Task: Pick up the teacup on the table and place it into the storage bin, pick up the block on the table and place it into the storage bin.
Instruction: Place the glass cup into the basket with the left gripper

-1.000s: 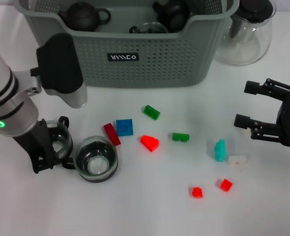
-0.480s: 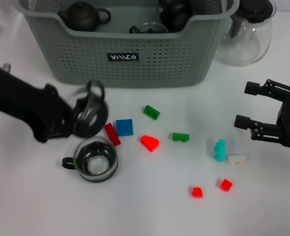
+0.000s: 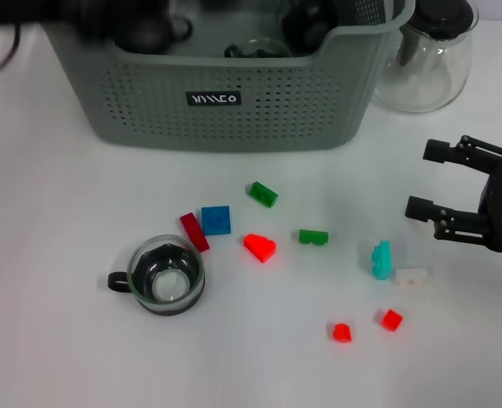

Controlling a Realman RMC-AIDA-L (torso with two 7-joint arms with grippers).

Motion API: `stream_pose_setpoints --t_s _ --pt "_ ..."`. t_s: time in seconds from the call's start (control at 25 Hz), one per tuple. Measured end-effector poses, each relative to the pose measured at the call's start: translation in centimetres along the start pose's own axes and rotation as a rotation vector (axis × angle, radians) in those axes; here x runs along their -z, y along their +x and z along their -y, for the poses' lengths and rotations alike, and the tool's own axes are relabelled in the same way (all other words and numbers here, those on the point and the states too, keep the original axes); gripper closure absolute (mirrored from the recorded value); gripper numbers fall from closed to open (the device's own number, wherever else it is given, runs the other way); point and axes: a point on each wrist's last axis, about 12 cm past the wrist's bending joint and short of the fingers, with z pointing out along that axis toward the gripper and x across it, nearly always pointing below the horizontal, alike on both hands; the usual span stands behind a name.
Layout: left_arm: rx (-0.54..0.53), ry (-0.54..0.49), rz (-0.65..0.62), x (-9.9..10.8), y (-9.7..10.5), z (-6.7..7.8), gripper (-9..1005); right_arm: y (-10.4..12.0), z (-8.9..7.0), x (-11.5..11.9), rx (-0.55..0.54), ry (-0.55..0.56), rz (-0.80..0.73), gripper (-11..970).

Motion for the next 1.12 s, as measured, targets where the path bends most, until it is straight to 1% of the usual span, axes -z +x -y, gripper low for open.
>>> stream_pose_setpoints --t_s 0.04,0.12,0.2,0.28,0.32,0.44,0.52,0.56,0.68,0.8,0.96,1.04,1.12 --pt "0.010 -0.043 0.028 -0.5 -0.6 -0.6 963 0.0 0.0 -0.1 0.000 -0.001 0.001 91" --pt "0.055 -0.153 0.026 -2.0 -2.2 -2.1 963 0.0 0.0 -0.1 -0.001 -0.002 0.002 91" --pt "0.094 -0.269 -0.075 -4.4 -3.9 -4.1 963 -0.1 0.0 -0.1 0.000 -0.004 0.006 91" --pt "0.104 -0.355 -0.174 -6.4 -5.0 -5.5 963 -0.1 0.0 -0.1 0.001 -0.004 0.008 91" --pt "0.107 -0.413 -0.254 -7.9 -5.7 -6.5 963 -0.1 0.1 -0.1 0.001 -0.003 0.008 92" --pt "0.107 -0.526 -0.448 -10.9 -6.0 -8.6 963 -0.1 0.0 -0.2 -0.001 -0.001 0.008 92" --pt "0.118 -0.594 -0.564 -12.7 -5.6 -10.0 963 -0.1 0.0 -0.2 -0.001 -0.001 0.009 92" --pt "0.123 -0.613 -0.612 -13.4 -5.1 -10.5 964 -0.1 0.0 -0.3 -0.001 -0.001 0.010 92" --pt "0.101 -0.654 -0.683 -15.4 -3.7 -11.2 964 -0.1 0.0 -0.3 -0.002 0.003 0.015 92" --pt "0.061 -0.689 -0.751 -16.8 -1.7 -11.5 964 0.0 0.0 -0.3 -0.005 0.005 0.017 92" --pt "-0.018 -0.724 -0.821 -18.0 0.8 -11.2 964 0.1 -0.1 -0.3 -0.011 0.009 0.023 91" --pt "-0.039 -0.736 -0.848 -18.3 1.9 -11.1 964 0.2 -0.1 -0.3 -0.012 0.012 0.025 92" --pt "-0.043 -0.745 -0.867 -18.5 2.5 -11.1 963 0.1 -0.1 -0.3 -0.014 0.012 0.026 92"
